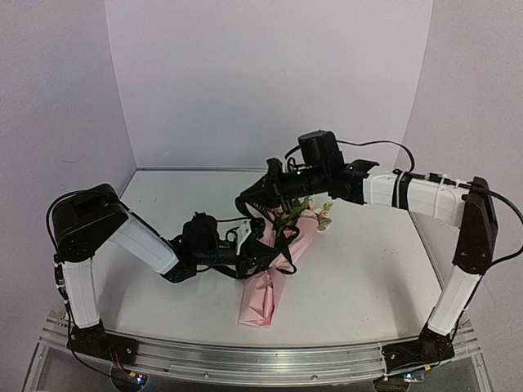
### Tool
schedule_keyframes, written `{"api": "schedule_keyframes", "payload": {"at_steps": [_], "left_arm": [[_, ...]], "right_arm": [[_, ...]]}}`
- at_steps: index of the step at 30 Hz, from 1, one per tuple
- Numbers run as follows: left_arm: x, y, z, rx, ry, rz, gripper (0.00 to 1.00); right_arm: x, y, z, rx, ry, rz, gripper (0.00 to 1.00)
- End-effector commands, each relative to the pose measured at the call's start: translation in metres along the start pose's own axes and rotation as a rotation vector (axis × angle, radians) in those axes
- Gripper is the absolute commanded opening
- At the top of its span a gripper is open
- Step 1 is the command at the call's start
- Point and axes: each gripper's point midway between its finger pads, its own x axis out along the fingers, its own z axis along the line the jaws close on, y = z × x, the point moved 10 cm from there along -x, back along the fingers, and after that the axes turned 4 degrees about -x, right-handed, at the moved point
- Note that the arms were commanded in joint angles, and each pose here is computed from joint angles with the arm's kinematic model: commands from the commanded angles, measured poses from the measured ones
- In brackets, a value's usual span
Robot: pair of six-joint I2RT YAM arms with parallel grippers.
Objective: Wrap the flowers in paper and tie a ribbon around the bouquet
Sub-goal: Cross the half-tied ribbon over the folded bouquet.
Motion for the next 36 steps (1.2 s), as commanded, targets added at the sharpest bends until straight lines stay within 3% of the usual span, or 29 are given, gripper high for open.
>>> {"api": "schedule_keyframes", "payload": {"at_steps": [1, 7, 13, 16, 19, 25, 28, 32, 36], "left_arm": [[-0.014, -0.025, 0.003, -0.008, 0.024, -0.150, 0.03], [-0.017, -0.022, 0.001, -0.035, 0.044, -0.153, 0.03], [-0.017, -0.020, 0.000, -0.043, 0.053, -0.137, 0.03], [-0.017, -0.020, 0.000, -0.023, 0.055, -0.131, 0.04], [-0.016, -0.021, -0.003, 0.006, 0.060, -0.102, 0.05], [-0.017, -0.023, -0.006, 0.021, 0.098, -0.063, 0.06], [-0.018, -0.023, -0.011, 0.027, 0.121, -0.041, 0.07], [-0.017, -0.016, -0.020, 0.027, 0.151, 0.029, 0.07], [-0.014, -0.008, -0.023, 0.011, 0.161, 0.085, 0.07]], "right_arm": [[-0.021, 0.012, 0.002, -0.029, -0.044, -0.010, 0.00], [-0.035, 0.031, -0.018, -0.041, -0.013, 0.009, 0.00], [-0.039, 0.037, -0.009, -0.071, -0.054, 0.079, 0.00], [-0.029, 0.043, 0.000, -0.089, -0.070, 0.174, 0.00], [-0.022, 0.057, -0.001, -0.122, -0.007, 0.276, 0.00], [-0.031, 0.071, -0.026, -0.171, 0.196, 0.356, 0.00], [-0.036, 0.068, -0.040, -0.169, 0.317, 0.346, 0.00], [-0.032, 0.060, -0.042, -0.192, 0.357, 0.313, 0.00], [-0.037, 0.047, -0.042, -0.203, 0.428, 0.219, 0.00]]}}
